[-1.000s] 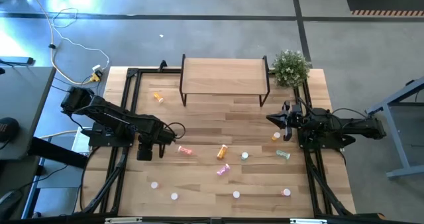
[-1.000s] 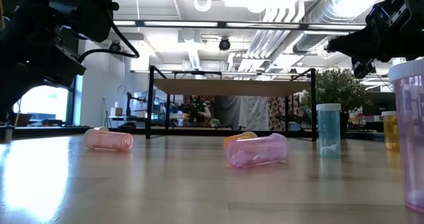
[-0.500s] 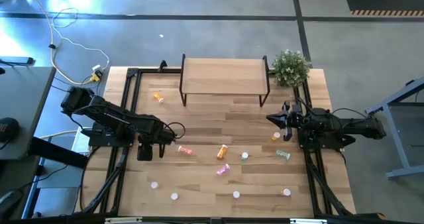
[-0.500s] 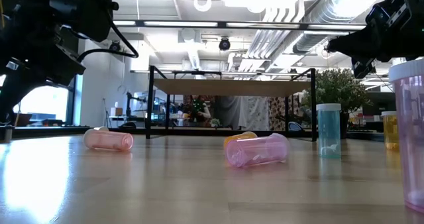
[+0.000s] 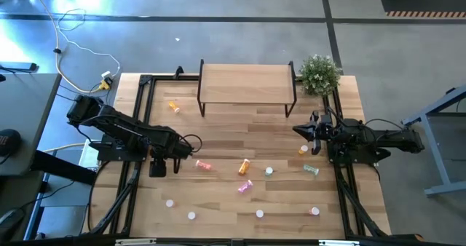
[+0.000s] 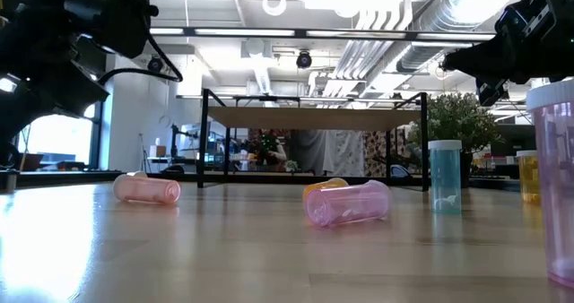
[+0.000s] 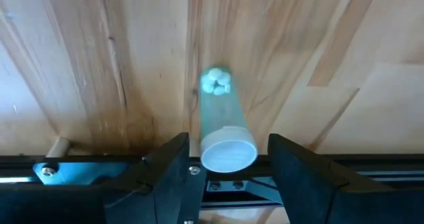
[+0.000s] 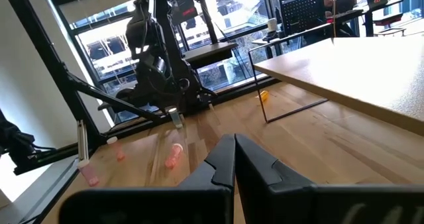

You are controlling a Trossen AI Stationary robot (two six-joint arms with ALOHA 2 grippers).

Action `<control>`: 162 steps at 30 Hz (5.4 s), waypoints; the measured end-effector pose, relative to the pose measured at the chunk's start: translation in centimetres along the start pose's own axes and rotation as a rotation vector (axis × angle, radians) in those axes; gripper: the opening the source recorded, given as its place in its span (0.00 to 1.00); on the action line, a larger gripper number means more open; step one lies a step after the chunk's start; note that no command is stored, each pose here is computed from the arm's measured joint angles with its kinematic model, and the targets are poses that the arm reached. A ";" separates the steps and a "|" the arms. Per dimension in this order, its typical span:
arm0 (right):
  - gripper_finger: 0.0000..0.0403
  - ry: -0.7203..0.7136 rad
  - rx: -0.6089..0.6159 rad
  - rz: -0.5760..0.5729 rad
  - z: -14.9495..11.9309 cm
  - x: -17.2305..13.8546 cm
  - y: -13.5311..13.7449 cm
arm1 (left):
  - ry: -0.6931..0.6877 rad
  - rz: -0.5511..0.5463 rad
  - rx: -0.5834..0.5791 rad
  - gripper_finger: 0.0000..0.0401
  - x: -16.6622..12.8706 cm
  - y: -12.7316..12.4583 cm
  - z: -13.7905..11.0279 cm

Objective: Pick and place medicine bottles onto shelf by color
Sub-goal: Put the left blue pill bottle on the shelf

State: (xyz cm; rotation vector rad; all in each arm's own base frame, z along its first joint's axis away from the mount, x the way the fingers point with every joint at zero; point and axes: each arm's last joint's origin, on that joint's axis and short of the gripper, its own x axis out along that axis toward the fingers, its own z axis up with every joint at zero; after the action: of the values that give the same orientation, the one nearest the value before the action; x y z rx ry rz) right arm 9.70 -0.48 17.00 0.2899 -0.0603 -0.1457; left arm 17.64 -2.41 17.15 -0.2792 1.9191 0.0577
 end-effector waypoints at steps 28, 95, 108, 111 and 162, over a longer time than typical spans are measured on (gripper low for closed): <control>0.00 0.001 0.000 0.002 0.0 0.0 0.0 | -0.019 0.001 0.029 0.28 0.3 0.0 0.2; 0.00 0.000 0.000 0.002 0.0 0.0 0.0 | -0.464 -0.197 -0.257 0.28 -19.5 10.7 3.7; 0.00 0.001 0.000 0.005 0.0 0.0 0.0 | -0.480 0.024 -0.179 0.28 -23.0 13.0 6.7; 0.00 0.001 0.000 0.004 0.0 0.0 0.0 | -0.535 0.042 -0.172 0.28 -24.3 13.5 6.3; 0.00 -0.027 0.402 -0.034 0.1 0.0 -0.1 | -0.527 -0.108 -0.607 0.28 -24.0 18.3 8.7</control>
State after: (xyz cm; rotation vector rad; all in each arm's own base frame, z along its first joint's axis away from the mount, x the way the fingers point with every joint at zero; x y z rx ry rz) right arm 9.68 -0.61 17.07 0.6902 -0.1114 -0.1709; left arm 29.51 20.89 34.58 -0.6975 1.3204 0.5897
